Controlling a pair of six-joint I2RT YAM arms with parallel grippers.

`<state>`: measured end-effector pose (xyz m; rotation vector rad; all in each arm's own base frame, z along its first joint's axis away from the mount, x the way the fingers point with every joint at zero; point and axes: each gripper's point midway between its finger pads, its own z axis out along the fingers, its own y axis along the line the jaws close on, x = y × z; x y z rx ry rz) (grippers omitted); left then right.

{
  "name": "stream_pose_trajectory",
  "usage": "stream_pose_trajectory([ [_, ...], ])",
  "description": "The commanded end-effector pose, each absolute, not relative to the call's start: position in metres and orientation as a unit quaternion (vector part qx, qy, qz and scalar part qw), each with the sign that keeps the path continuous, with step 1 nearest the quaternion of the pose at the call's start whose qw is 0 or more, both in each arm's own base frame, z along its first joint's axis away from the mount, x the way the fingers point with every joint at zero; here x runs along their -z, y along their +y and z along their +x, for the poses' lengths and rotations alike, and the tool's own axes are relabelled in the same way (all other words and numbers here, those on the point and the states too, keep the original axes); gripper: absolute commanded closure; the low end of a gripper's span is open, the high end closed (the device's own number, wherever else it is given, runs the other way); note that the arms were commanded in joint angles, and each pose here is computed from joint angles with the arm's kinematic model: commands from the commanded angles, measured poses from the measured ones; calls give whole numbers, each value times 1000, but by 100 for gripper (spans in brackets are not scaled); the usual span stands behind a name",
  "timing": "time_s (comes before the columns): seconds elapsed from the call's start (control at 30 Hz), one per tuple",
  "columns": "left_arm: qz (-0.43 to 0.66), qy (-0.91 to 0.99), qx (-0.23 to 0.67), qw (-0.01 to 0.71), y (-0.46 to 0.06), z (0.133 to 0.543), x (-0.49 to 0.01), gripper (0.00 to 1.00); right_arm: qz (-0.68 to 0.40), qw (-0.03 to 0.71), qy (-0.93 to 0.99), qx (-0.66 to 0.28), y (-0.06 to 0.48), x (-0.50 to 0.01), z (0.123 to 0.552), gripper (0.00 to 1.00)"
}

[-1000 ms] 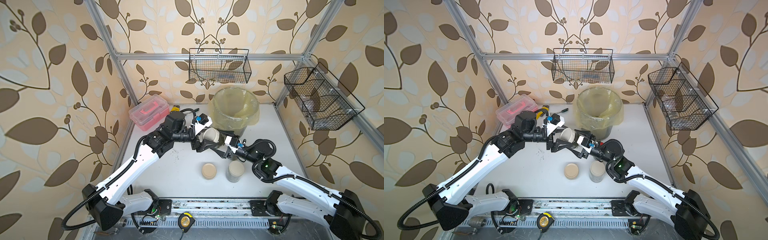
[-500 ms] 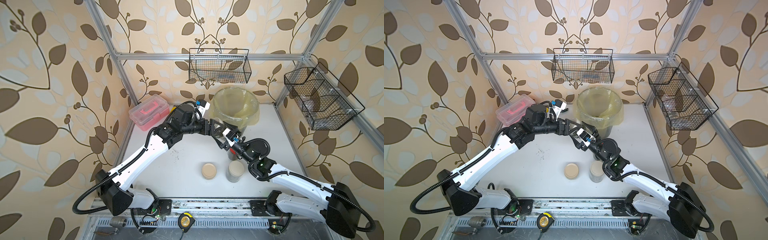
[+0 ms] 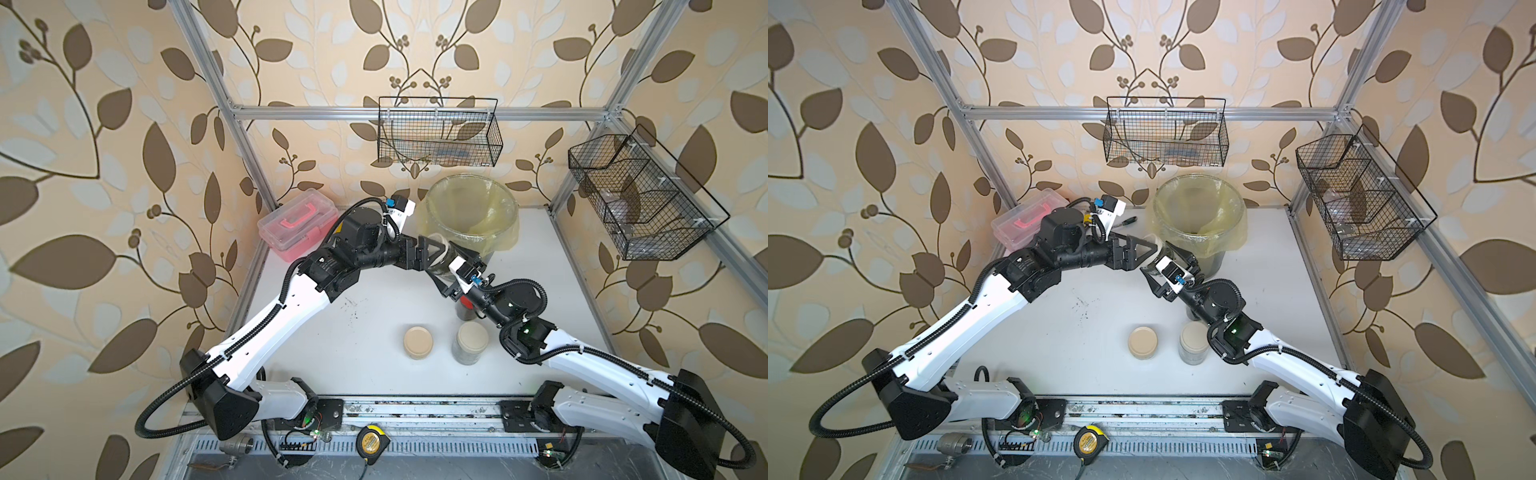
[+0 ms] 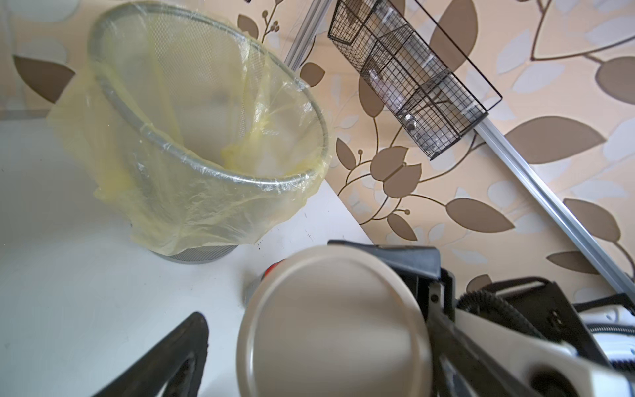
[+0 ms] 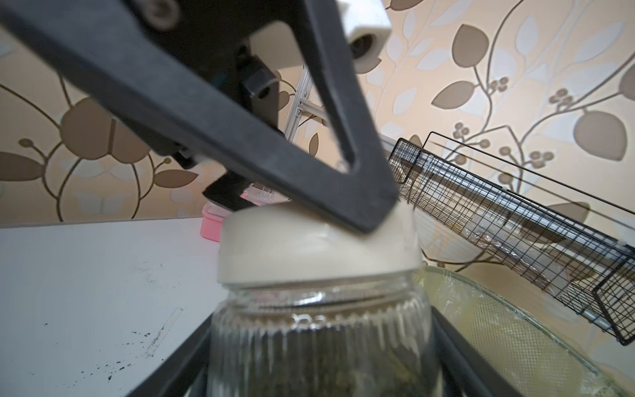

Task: Empty moldy tea leaves from jars
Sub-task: Unscrew the lid from the jar.

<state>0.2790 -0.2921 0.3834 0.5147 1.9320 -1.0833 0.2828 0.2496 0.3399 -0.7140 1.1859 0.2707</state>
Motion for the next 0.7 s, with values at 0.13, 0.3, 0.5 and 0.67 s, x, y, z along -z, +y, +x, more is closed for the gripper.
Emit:
stream_pose_trajectory([
  [0.13, 414, 643, 366, 530, -275, 223, -411, 1, -319, 795, 493, -156, 240, -370, 260, 72],
  [0.3, 452, 614, 382, 522, -282, 211, -407, 1, -345, 794, 466, -184, 244, -368, 241, 71],
  [0.5, 471, 612, 400, 493, -297, 214, -396, 1, -367, 788, 452, -202, 252, -369, 229, 71],
  [0.67, 477, 613, 410, 479, -305, 218, -389, 1, -383, 782, 442, -215, 258, -367, 223, 72],
])
